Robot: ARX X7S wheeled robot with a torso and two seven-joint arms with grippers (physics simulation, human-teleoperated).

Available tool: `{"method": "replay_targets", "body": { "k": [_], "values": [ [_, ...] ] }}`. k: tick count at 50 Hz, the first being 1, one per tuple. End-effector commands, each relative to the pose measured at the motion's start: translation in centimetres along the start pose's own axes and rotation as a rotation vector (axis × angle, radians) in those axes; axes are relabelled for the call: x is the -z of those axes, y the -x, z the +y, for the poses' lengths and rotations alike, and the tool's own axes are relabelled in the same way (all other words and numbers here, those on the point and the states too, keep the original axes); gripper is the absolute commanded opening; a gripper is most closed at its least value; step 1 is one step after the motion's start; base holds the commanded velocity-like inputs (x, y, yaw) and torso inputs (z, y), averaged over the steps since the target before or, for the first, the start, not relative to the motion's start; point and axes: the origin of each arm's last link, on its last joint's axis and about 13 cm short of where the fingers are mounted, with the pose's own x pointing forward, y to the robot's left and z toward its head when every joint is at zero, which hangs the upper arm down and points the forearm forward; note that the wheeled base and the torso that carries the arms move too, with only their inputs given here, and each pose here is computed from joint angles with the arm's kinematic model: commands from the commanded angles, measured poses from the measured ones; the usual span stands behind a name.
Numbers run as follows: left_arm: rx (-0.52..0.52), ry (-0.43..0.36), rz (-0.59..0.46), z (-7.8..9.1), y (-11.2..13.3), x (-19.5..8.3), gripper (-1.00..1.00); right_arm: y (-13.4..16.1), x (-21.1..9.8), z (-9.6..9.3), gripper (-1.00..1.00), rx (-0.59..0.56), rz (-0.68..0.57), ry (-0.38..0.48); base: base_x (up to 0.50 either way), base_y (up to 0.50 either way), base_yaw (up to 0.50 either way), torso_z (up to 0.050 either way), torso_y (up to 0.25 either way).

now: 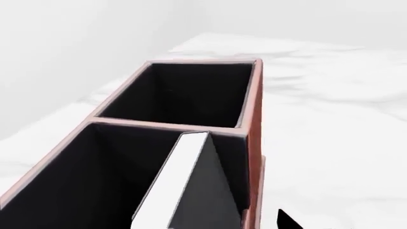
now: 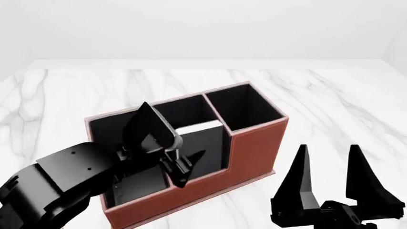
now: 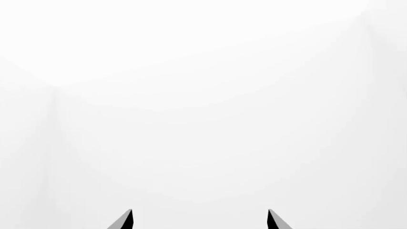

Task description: Pick up the book and place it in the back compartment of the caddy.

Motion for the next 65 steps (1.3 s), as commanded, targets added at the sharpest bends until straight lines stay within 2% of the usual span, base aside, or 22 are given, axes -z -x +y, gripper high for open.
{"method": "replay_targets", "body": {
  "k": [1,6,9,11,12,17,30,37,42,52,56,57,60,62,63,65],
  "values": [
    [0.060,-0.062,-0.072,-1.4,1.2,-1.9,1.00,-0.1,0.0,-0.1,1.00,-0.005,-0.018,0.017,0.00,0.00,0.00,0.000,0.000],
    [0.065,-0.092,-0.103,-2.1,2.2,-3.4,1.00,-0.1,0.0,-0.1,1.00,-0.006,-0.019,0.017,0.00,0.00,0.00,0.000,0.000],
    [0.084,-0.144,-0.147,-3.1,3.8,-5.0,1.00,-0.2,-0.1,-0.1,1.00,-0.003,-0.020,0.017,0.00,0.00,0.00,0.000,0.000],
    [0.076,-0.140,-0.161,-3.4,4.6,-5.8,1.00,-0.2,-0.1,-0.1,1.00,-0.003,-0.021,0.018,0.00,0.00,0.00,0.000,0.000],
    [0.072,-0.166,-0.175,-3.6,5.1,-6.2,1.00,-0.2,-0.1,-0.1,1.00,-0.003,-0.021,0.018,0.00,0.00,0.00,0.000,0.000],
    [0.037,-0.199,-0.218,-4.2,7.6,-7.8,1.00,-0.1,-0.1,-0.1,1.00,-0.005,-0.019,0.019,0.00,0.00,0.00,0.000,0.000],
    [-0.011,-0.244,-0.285,-5.4,11.4,-9.5,1.00,-0.1,-0.1,0.0,1.00,-0.008,-0.016,0.019,0.00,0.00,0.00,0.000,0.000],
    [-0.017,-0.267,-0.296,-6.0,12.2,-9.3,1.00,-0.1,-0.1,0.0,1.00,-0.008,-0.017,0.019,0.00,0.00,0.00,0.000,0.000],
    [-0.024,-0.283,-0.306,-6.5,12.8,-8.8,1.00,-0.1,0.0,-0.1,1.00,-0.008,-0.017,0.018,0.00,0.00,0.00,0.000,0.000],
    [-0.084,-0.254,-0.360,-7.2,13.7,-6.5,1.00,-0.1,-0.2,-0.1,1.00,-0.007,-0.022,0.019,0.00,0.00,0.00,0.000,0.000],
    [-0.181,-0.260,-0.411,-7.2,13.8,-4.6,1.00,-0.3,-0.5,-0.1,1.00,-0.003,-0.033,0.021,0.00,0.00,0.00,0.000,0.000],
    [-0.249,-0.272,-0.441,-7.1,13.8,-4.1,1.00,-0.3,-0.6,-0.1,1.00,-0.003,-0.035,0.022,0.00,0.00,0.00,0.000,0.000],
    [-0.358,-0.233,-0.478,-7.4,13.7,-2.1,1.00,-0.5,-0.7,-0.3,1.00,0.004,-0.038,0.024,0.00,0.00,0.00,0.000,0.000],
    [-0.400,-0.266,-0.478,-7.9,13.5,-0.7,1.00,-0.5,-0.7,-0.3,1.00,0.006,-0.039,0.024,0.00,0.00,0.00,0.000,0.000],
    [-0.459,-0.254,-0.500,-8.0,13.4,0.3,1.00,-0.5,-0.8,-0.3,1.00,0.006,-0.041,0.024,0.00,0.00,0.00,0.000,0.000],
    [-0.486,-0.223,-0.515,-8.1,13.5,1.1,1.00,-0.6,-0.9,-0.3,1.00,0.006,-0.044,0.025,0.00,0.00,0.00,0.000,0.000]
  ]
}}
